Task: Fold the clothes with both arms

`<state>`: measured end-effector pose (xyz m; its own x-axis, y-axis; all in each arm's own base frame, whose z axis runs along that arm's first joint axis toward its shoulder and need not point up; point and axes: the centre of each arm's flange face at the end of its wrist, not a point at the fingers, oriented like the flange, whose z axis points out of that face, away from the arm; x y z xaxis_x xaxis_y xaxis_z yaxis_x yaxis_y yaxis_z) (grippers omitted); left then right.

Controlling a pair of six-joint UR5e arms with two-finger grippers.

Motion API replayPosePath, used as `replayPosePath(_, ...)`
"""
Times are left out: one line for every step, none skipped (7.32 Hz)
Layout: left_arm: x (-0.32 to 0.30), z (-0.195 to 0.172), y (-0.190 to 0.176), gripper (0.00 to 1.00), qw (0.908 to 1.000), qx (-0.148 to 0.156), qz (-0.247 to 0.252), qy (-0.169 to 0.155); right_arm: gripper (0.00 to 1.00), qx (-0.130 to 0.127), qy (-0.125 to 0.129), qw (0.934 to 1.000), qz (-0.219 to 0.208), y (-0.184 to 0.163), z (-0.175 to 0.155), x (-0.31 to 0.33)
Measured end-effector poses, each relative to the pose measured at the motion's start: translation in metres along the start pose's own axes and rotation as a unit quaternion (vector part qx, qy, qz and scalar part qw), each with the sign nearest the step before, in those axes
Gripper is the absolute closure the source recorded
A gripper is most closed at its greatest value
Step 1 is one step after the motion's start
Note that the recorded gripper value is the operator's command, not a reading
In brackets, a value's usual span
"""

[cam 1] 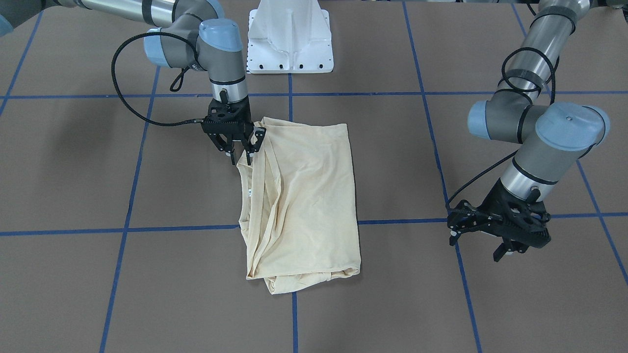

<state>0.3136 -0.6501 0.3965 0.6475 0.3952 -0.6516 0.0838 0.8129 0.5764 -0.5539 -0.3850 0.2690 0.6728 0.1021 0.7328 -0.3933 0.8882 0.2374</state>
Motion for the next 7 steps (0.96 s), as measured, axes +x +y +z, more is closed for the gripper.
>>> replayPosePath(0.000, 0.000, 0.000, 0.00, 1.0000, 0.000, 0.000, 0.000, 0.08, 0.003, 0.008, 1.0000, 0.000, -0.013, -0.004, -0.024)
replayPosePath(0.000, 0.000, 0.000, 0.00, 1.0000, 0.000, 0.000, 0.000, 0.25, 0.004, 0.021, 0.9998, -0.004, -0.020, 0.001, -0.050)
replayPosePath(0.000, 0.000, 0.000, 0.00, 1.0000, 0.000, 0.000, 0.000, 0.46, 0.003, 0.034, 0.9994, -0.010, -0.023, 0.012, -0.071)
replayPosePath(0.001, -0.001, 0.000, 0.00, 1.0000, 0.001, 0.000, 0.000, 0.56, 0.002, 0.042, 0.9989, -0.018, -0.024, 0.021, -0.084)
replayPosePath(0.001, -0.001, 0.000, 0.00, 1.0000, 0.001, 0.000, 0.001, 0.56, 0.000, 0.048, 0.9986, -0.023, -0.025, 0.026, -0.090)
replayPosePath(0.001, -0.001, -0.001, 0.00, 1.0000, 0.001, 0.001, 0.001, 0.56, -0.002, 0.052, 0.9982, -0.029, -0.024, 0.030, -0.093)
replayPosePath(0.001, -0.001, -0.001, 0.00, 1.0000, 0.001, 0.001, 0.001, 0.56, -0.003, 0.056, 0.9978, -0.036, -0.023, 0.034, -0.096)
